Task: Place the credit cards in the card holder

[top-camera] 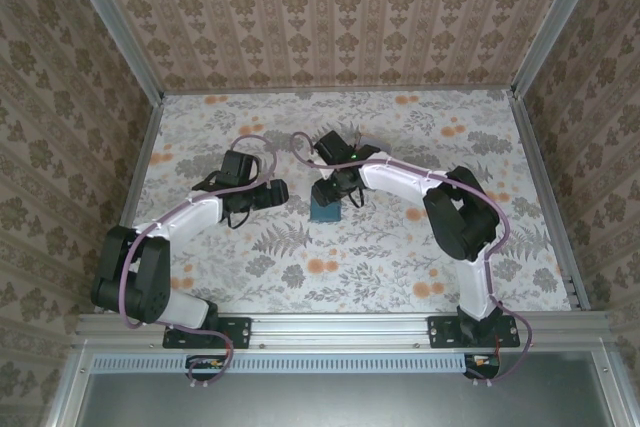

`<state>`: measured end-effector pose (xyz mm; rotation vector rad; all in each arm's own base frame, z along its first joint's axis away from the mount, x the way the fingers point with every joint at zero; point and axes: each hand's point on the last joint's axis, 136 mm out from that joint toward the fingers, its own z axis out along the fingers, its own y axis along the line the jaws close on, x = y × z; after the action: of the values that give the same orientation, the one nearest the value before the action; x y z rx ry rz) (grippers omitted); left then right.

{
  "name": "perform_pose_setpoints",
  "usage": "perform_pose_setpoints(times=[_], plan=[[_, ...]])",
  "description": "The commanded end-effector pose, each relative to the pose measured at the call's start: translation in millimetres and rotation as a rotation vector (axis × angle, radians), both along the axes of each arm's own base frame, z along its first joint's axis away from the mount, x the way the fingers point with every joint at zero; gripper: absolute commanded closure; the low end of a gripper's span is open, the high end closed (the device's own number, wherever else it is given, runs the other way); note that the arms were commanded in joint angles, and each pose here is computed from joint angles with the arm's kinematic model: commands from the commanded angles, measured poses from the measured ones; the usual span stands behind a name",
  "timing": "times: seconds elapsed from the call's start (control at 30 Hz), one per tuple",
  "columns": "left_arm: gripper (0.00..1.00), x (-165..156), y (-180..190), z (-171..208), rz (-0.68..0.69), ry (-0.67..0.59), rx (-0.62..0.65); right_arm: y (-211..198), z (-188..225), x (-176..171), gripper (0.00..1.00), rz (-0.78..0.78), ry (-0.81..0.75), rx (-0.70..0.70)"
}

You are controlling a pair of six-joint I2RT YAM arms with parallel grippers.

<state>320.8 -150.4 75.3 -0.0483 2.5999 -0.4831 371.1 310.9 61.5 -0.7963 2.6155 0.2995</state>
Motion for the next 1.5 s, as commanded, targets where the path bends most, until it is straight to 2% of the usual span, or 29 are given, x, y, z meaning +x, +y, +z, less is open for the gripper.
perform_pose_setpoints(times=[0.0, 0.5, 0.63, 0.77, 0.8, 1.1, 1.4, 1.47], plan=[[0.06, 7.6, 1.1, 11.7, 0.014, -0.029, 0.001, -4.5, -10.1, -4.6, 0.54, 0.007, 0.025, -0.067], [0.05, 8.9, -4.9, 10.3, -0.004, -0.024, -0.019, -12.5, -49.3, -10.0, 0.55, -0.003, 0.046, -0.171], [0.05, 7.0, -8.0, 6.1, -0.004, -0.017, -0.044, -25.2, -54.5, -13.1, 0.77, -0.022, 0.031, -0.218], [0.06, 7.8, -10.8, 5.3, -0.001, -0.019, -0.063, -28.9, -53.3, -17.5, 0.95, -0.025, 0.026, -0.206], [0.06, 8.3, -12.9, 6.0, -0.004, -0.021, -0.071, -24.6, -48.5, -16.3, 1.00, -0.027, 0.012, -0.173], [0.09, 9.4, -53.3, 13.4, -0.083, -0.009, -0.176, 1.1, 14.4, -12.2, 1.00, -0.082, -0.028, 0.186], [0.11, 4.6, -68.1, 24.3, -0.123, -0.032, -0.261, -24.1, 41.0, -6.8, 1.00, -0.254, 0.079, 0.600], [0.11, 2.0, -75.0, 26.5, -0.155, -0.035, -0.282, -25.9, 47.4, -5.4, 1.00, -0.262, 0.085, 0.652]])
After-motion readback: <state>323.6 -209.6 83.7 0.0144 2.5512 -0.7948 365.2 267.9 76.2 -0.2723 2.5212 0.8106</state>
